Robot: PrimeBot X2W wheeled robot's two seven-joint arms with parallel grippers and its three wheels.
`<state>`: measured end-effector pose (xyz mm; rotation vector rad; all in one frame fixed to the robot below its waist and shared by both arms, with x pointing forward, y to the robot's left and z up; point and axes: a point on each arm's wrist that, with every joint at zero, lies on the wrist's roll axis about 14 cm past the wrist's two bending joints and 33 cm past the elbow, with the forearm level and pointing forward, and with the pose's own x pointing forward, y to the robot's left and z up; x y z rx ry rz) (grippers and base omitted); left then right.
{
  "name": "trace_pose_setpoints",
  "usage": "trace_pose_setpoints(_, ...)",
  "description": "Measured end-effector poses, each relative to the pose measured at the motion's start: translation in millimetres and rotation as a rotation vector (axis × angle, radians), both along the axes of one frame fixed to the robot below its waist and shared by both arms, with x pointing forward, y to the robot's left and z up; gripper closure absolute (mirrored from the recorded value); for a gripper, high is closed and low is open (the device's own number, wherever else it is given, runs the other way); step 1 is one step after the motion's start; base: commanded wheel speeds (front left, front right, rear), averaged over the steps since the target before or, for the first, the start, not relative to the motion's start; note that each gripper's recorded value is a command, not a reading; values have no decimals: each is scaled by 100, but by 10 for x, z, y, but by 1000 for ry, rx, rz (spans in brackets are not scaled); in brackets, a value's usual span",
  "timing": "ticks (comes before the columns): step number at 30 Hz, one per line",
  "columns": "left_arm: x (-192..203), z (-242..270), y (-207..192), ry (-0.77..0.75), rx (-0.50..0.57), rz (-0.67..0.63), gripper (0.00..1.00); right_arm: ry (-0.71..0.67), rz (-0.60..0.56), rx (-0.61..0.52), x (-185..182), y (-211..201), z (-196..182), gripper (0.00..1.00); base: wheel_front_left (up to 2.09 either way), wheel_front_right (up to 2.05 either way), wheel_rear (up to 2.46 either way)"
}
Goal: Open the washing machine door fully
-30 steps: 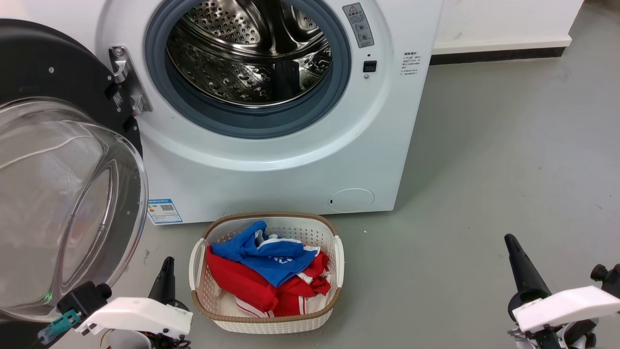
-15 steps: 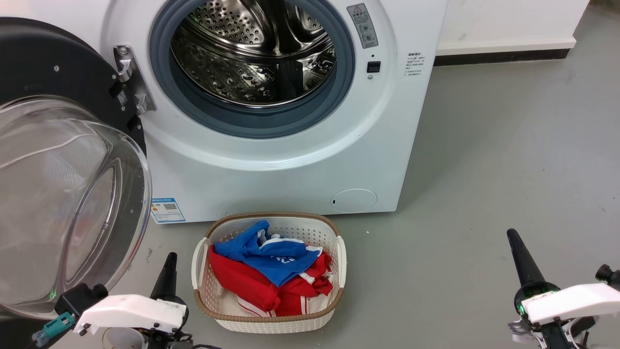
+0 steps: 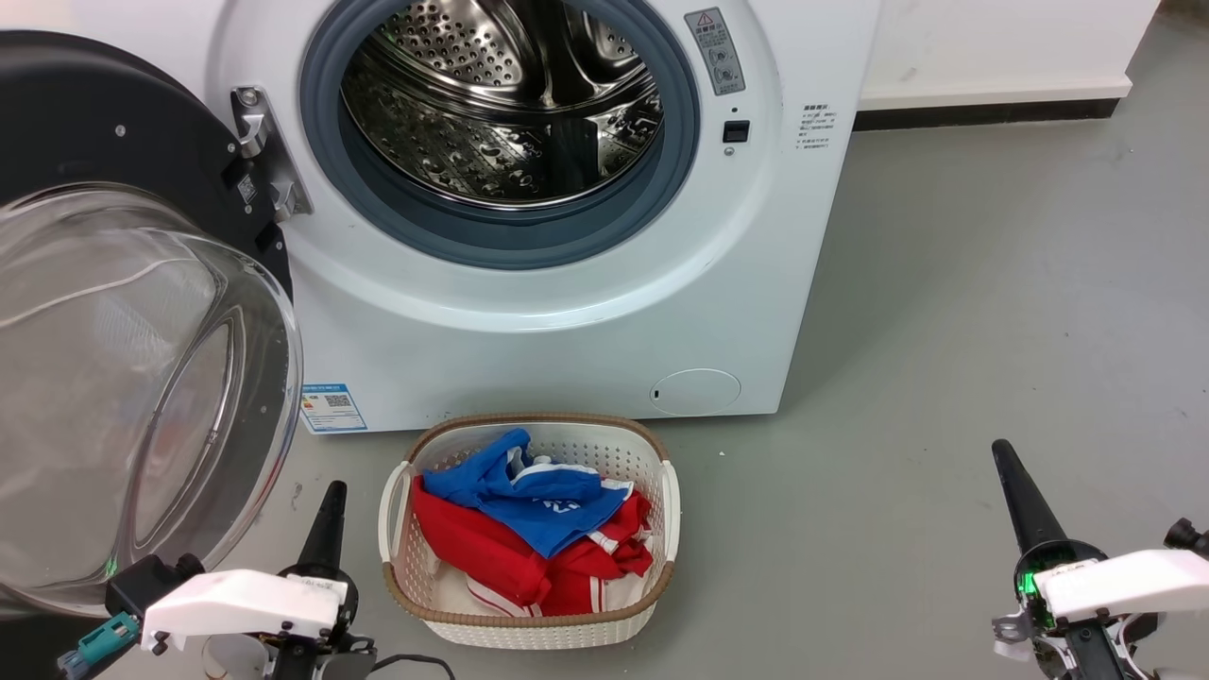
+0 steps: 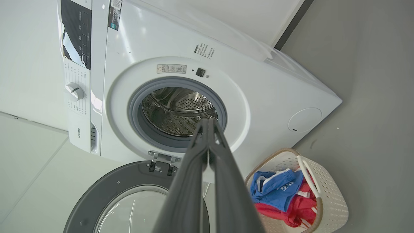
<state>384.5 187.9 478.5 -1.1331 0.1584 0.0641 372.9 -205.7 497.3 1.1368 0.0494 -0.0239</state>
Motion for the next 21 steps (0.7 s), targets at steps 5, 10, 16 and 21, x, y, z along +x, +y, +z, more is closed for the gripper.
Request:
trace_pose_setpoints(5, 10, 30, 2, -13, -52, 5, 100, -5, -2, 49, 17, 5, 11, 100, 0, 0, 0)
trace_pose_setpoints(10, 14, 58, 17, -28, -117, 16, 100, -7, -5, 115, 32, 14, 9, 100, 0, 0, 0)
trace_pose_setpoints(16, 25, 97, 31, -46, -172, 23, 100, -13, -10, 167, 53, 16, 22, 100, 0, 0, 0)
trace_pose_setpoints(21, 25, 115, 37, -57, -217, 28, 100, -17, -13, 210, 66, 20, 27, 100, 0, 0, 0)
